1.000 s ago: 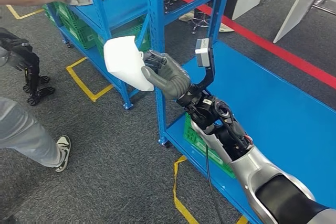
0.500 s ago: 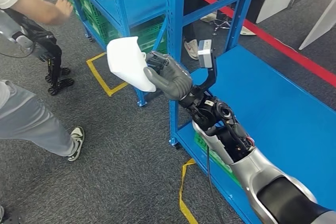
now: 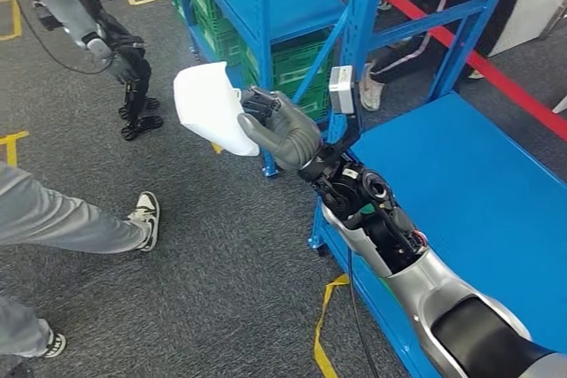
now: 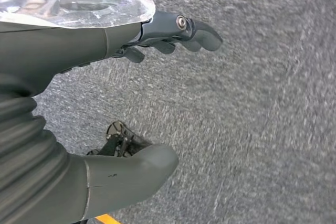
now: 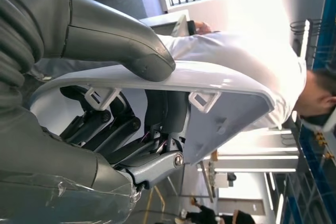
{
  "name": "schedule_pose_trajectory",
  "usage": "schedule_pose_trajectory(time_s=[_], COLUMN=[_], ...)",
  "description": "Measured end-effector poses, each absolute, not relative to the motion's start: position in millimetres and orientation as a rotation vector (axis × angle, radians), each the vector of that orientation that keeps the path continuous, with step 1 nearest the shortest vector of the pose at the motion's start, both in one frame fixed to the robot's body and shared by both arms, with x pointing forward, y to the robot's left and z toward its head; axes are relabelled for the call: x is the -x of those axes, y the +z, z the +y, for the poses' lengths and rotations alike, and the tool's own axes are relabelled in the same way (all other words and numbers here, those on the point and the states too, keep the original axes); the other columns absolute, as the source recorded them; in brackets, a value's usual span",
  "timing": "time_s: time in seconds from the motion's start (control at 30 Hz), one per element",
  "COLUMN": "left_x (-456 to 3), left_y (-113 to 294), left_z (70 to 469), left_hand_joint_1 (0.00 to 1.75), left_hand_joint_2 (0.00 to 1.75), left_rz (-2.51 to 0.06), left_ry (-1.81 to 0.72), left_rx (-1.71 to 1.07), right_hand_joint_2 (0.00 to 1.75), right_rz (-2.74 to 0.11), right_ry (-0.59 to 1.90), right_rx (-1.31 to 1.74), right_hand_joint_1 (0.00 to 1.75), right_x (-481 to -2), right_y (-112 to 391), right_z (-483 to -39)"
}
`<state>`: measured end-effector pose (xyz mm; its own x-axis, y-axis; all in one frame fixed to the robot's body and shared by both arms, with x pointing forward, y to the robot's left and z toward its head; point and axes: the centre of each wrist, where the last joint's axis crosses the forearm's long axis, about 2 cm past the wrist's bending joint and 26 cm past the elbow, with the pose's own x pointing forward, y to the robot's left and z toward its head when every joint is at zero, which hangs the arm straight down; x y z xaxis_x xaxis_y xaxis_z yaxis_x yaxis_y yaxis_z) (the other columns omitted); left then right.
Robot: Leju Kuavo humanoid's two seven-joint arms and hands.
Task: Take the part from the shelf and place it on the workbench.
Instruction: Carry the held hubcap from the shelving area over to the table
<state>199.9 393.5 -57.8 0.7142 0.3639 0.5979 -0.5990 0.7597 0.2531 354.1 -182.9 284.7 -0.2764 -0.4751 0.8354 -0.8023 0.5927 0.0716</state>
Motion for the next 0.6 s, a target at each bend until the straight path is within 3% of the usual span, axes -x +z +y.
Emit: schedule_pose_trajectory(time_s=[0.6], left_x=[-197.1], left_y=[-58.5], left_z=[395.9], left_hand_joint_1=[0.00], left_hand_joint_2=[1.75], left_rz=[-0.548], left_ry=[0.554], left_rx=[-0.462], right_hand_joint_2=[1.75], right_rz=[-1.926], right_ry=[0.460], right_rx=[-1.024], right_hand_joint_1=[1.75], right_x=[-353.2], right_y=[283.0], right_z=[-182.1])
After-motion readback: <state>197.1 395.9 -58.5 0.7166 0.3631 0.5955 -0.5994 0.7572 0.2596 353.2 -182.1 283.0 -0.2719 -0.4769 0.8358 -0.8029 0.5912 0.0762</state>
